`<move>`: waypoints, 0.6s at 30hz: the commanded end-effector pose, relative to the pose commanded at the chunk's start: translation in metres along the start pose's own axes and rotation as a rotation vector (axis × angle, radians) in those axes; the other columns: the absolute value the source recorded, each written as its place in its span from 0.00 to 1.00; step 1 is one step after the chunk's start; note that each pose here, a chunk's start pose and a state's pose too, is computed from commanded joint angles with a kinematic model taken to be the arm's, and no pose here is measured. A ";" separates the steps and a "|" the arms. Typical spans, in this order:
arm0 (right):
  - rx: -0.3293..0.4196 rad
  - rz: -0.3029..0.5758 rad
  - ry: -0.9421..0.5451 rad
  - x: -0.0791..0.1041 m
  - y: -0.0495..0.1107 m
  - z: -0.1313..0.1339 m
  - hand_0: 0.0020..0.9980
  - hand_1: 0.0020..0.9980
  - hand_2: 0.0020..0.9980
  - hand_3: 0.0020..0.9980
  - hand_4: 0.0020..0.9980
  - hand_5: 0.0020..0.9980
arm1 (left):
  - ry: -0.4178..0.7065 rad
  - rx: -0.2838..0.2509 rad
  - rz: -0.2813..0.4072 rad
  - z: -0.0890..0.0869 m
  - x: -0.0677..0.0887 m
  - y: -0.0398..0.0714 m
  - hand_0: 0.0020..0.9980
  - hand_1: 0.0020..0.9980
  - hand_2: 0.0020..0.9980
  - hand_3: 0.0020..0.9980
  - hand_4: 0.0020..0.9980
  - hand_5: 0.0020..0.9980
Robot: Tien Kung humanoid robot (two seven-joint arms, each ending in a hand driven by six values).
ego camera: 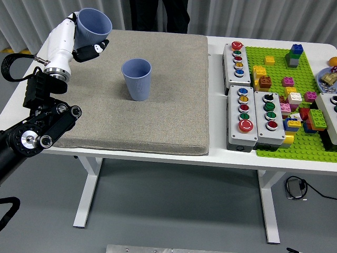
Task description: Pick cup pour cup place
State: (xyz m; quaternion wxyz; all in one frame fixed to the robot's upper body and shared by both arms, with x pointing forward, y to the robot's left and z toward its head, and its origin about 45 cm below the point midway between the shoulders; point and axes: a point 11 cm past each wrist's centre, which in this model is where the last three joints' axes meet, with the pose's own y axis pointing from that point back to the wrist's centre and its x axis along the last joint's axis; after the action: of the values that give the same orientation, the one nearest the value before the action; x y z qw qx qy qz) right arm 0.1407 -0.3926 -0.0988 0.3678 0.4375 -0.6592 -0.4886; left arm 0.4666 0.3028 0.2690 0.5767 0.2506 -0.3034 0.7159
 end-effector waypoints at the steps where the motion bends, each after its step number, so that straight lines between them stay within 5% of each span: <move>1: 0.000 0.000 0.000 0.000 0.000 0.000 0.66 0.65 0.67 0.65 0.44 0.11 | 0.041 0.002 -0.014 -0.004 -0.004 0.002 0.63 0.62 0.70 0.72 0.49 0.00; 10: -0.001 -0.001 0.003 -0.001 0.000 0.000 0.66 0.65 0.67 0.65 0.44 0.11 | 0.416 0.099 -0.019 -0.033 -0.020 0.015 0.63 0.61 0.70 0.72 0.50 0.00; 18: -0.010 -0.006 0.012 -0.004 -0.001 0.004 0.66 0.65 0.67 0.65 0.44 0.12 | 0.449 0.104 0.006 -0.062 -0.030 0.032 0.64 0.62 0.70 0.72 0.53 0.00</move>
State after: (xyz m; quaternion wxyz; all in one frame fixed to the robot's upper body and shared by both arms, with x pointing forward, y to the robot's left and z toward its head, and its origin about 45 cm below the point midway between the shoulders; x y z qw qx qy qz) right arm 0.1384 -0.3879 -0.1008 0.3726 0.4406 -0.6531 -0.4904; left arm 0.4408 0.3224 0.2000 0.6139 0.1135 -0.1306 0.7702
